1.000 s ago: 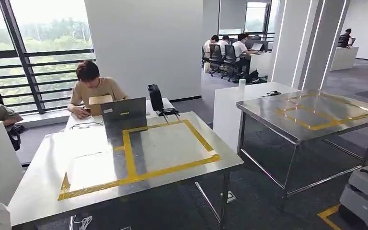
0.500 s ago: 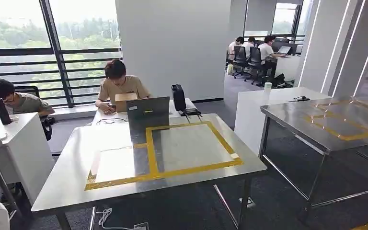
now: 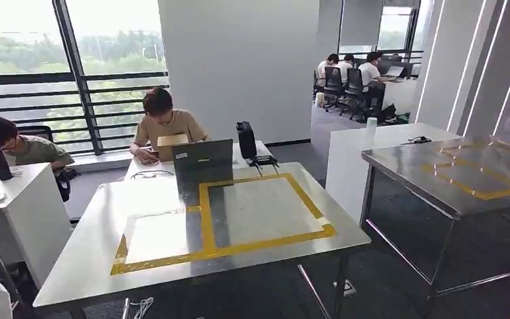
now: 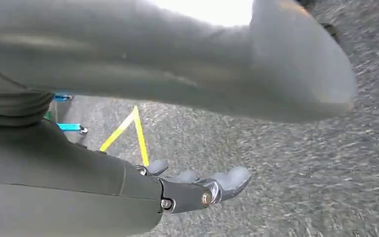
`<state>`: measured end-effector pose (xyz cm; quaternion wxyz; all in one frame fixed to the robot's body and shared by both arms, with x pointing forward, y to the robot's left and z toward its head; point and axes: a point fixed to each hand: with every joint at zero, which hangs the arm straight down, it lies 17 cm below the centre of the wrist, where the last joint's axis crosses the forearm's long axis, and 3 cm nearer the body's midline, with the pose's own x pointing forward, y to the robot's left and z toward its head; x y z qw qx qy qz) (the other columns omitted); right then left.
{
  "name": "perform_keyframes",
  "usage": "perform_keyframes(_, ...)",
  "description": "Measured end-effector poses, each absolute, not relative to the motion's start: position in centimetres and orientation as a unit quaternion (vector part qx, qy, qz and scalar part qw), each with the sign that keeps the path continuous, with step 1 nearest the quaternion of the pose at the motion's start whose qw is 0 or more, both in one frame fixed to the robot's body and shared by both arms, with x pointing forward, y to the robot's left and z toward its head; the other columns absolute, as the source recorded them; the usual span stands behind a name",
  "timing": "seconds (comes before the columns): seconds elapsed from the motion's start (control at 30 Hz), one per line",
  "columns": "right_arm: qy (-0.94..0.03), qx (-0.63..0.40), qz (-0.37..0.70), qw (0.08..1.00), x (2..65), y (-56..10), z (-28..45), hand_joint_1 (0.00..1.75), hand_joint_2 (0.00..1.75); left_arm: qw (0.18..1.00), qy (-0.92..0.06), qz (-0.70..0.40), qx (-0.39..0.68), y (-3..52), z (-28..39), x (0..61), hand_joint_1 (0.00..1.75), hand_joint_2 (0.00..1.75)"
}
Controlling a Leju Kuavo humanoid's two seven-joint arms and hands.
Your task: Take the parts from the cabinet and place them on the table.
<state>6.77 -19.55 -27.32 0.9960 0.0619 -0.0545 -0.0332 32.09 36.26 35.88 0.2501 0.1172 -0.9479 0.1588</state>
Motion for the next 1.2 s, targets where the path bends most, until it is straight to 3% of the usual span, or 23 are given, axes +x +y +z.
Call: perform_keyframes(1.2,-0.052,0.054,-0.044,0.996,6.5,-20.1,-27.5,0.0,0.0,0.258,-0.944,0.177,0.11,36.5,35.0,32.3,1.75,1.75)
